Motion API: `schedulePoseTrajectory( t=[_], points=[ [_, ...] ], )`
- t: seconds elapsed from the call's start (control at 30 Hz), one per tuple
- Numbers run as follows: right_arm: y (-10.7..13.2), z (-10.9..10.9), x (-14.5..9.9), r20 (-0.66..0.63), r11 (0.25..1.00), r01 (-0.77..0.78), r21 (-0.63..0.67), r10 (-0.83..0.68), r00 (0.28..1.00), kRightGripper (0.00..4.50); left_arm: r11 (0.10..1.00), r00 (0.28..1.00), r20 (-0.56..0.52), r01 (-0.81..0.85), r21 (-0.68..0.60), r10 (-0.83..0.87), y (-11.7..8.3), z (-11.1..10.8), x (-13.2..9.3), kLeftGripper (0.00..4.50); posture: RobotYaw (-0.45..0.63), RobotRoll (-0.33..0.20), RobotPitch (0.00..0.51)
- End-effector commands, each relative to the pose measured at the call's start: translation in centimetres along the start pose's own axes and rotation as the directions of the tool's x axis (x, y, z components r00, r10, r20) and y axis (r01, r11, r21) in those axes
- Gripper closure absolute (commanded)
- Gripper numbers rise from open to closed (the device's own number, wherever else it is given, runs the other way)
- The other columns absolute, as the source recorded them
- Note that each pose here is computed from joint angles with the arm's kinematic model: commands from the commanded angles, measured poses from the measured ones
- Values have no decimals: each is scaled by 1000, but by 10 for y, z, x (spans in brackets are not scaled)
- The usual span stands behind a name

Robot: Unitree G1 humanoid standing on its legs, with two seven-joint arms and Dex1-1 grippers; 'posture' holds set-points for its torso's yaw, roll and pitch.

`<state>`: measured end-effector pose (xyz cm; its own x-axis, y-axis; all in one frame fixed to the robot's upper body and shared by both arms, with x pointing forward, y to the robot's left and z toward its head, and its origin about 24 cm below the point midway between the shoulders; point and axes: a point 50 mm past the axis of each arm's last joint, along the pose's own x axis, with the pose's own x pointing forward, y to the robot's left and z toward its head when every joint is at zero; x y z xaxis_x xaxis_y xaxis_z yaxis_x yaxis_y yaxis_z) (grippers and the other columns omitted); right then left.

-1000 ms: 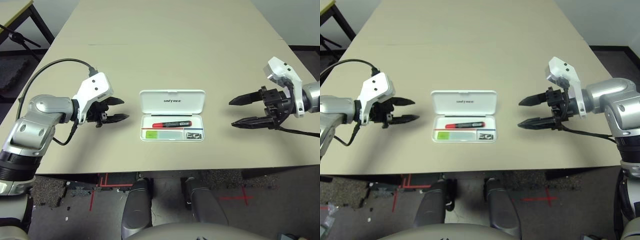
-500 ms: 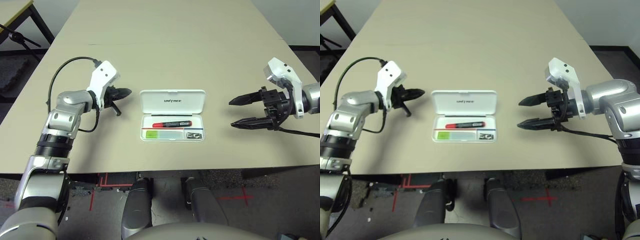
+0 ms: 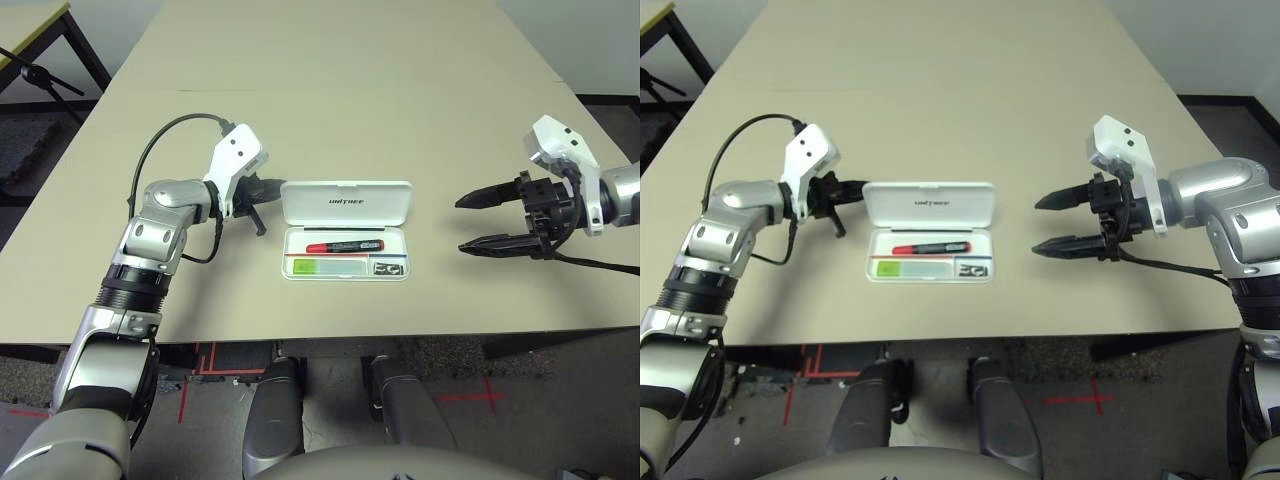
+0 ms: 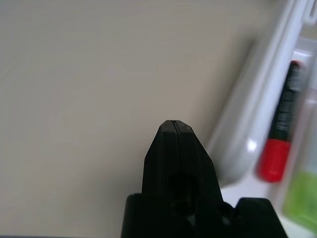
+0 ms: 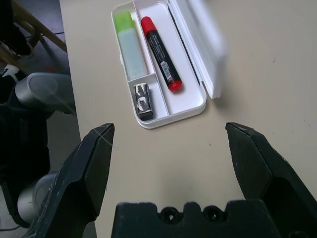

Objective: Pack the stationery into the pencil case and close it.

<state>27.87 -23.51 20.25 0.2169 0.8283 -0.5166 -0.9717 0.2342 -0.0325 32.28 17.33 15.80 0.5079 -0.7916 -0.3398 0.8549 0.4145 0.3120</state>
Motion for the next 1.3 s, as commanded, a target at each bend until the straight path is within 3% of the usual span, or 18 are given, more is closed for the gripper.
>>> schedulePoseTrajectory(
  t=[0.03, 0.37, 0.73, 1.03, 1.17, 1.3],
  points=[
    [-1, -3, 2, -12, 1000, -8, 0, 8, 1000, 0, 994, 993, 32, 110, 29, -110, -16, 7, 3, 4471, -25, 0, 146],
    [-2, -4, 8, -20, 1000, -3, -5, 3, 1000, 0, 955, 959, -2, 281, 99, -282, -53, 14, 17, 4471, -22, 0, 150],
    [-6, -4, 11, -29, 1000, 13, -20, -14, 999, 0, 921, 916, -128, 388, 43, -380, -79, -14, 28, 4471, -17, 0, 142],
    [-8, -8, 18, -29, 999, 31, -13, -31, 999, 0, 921, 908, -164, 390, -5, -385, -76, -24, 24, 4471, -20, 0, 148],
    [-10, -9, 23, 6, 997, 74, -10, -74, 997, 0, 952, 944, -131, 305, -12, -304, -67, -23, 23, 4471, -21, 0, 153],
    [-24, -12, 35, 147, 968, 244, 64, -251, 957, 0, 982, 982, -38, 183, -38, -184, -57, -18, 23, 3540, -21, 0, 153]
  ],
)
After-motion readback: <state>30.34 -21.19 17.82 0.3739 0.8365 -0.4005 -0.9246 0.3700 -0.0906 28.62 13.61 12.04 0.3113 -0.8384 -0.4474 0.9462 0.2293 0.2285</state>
